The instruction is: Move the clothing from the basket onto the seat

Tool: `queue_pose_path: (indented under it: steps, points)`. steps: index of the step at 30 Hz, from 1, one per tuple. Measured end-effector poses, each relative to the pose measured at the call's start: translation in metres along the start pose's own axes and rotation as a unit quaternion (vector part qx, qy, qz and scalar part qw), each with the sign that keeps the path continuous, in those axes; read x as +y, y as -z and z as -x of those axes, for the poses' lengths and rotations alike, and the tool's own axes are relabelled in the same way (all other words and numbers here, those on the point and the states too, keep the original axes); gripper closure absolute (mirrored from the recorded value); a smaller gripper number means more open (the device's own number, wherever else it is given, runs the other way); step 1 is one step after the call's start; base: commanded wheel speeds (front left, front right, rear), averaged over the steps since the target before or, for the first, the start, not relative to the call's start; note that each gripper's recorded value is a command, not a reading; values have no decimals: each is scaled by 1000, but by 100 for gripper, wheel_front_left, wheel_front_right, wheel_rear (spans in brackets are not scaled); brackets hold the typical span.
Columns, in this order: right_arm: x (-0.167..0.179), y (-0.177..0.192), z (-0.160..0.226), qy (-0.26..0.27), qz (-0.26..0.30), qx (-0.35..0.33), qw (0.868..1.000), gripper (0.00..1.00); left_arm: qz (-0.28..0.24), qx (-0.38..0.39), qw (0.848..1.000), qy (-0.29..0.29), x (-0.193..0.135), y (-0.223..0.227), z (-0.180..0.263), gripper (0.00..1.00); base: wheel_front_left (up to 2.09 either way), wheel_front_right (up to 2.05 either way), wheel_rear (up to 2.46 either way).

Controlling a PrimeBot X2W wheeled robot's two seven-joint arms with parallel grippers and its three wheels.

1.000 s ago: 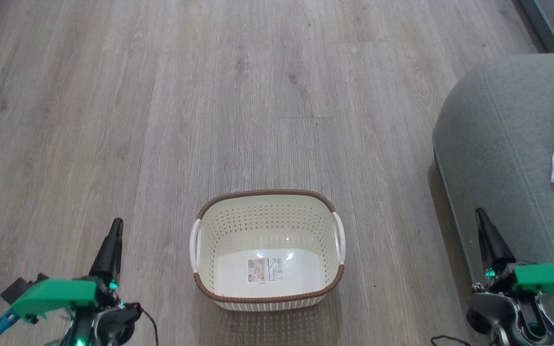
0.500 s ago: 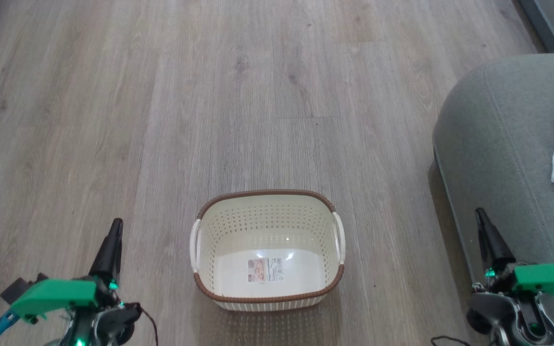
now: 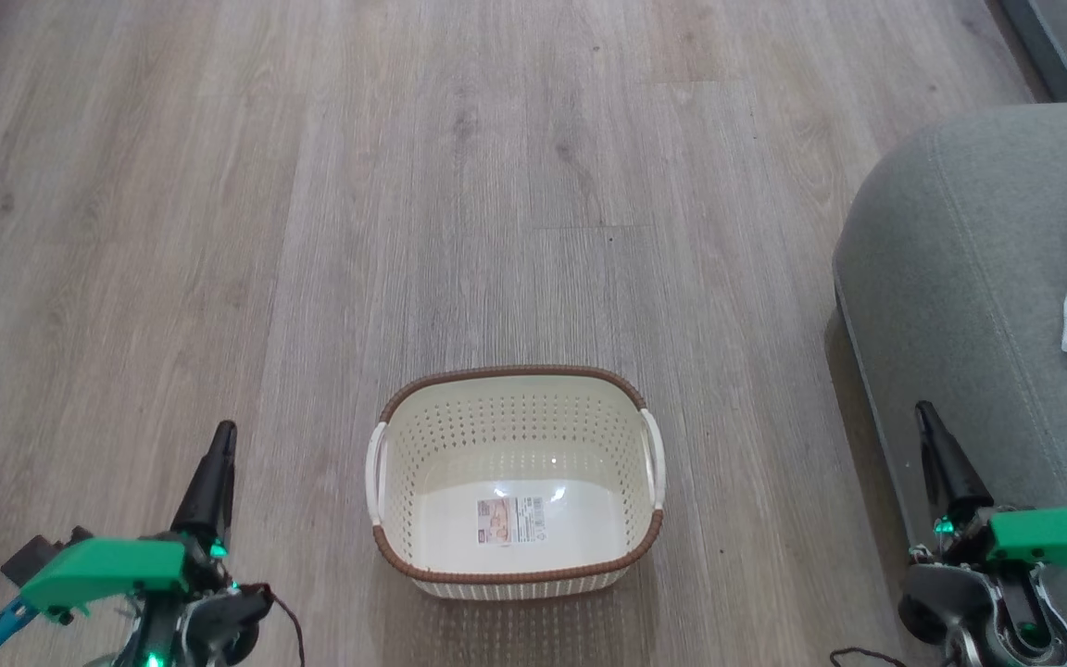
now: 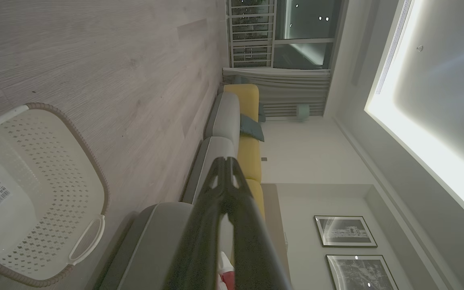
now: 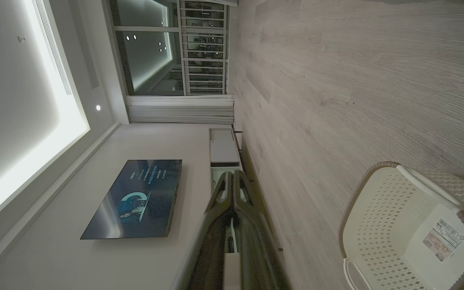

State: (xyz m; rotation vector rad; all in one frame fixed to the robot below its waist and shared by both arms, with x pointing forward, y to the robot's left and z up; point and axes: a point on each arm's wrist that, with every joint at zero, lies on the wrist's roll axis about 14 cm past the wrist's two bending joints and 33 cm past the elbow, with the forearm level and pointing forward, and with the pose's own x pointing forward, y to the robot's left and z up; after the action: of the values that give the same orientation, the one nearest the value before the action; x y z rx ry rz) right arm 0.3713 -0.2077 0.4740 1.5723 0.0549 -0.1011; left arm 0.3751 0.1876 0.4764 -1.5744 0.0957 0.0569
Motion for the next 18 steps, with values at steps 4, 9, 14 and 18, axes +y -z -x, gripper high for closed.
queue_pose_path:
  steps: [4, 9, 14, 18]
  points:
    - [0, 0, 0, 0, 0, 0, 1000, 100, 0, 0, 1000, 0, 0, 0, 0, 100, 0, 0, 0]
    - [0, 0, 0, 0, 0, 0, 1000, 100, 0, 0, 1000, 0, 0, 0, 0, 100, 0, 0, 0]
    - [0, 0, 0, 0, 0, 0, 1000, 100, 0, 0, 1000, 0, 0, 0, 0, 100, 0, 0, 0]
    - [0, 0, 0, 0, 0, 0, 1000, 100, 0, 0, 1000, 0, 0, 0, 0, 100, 0, 0, 0]
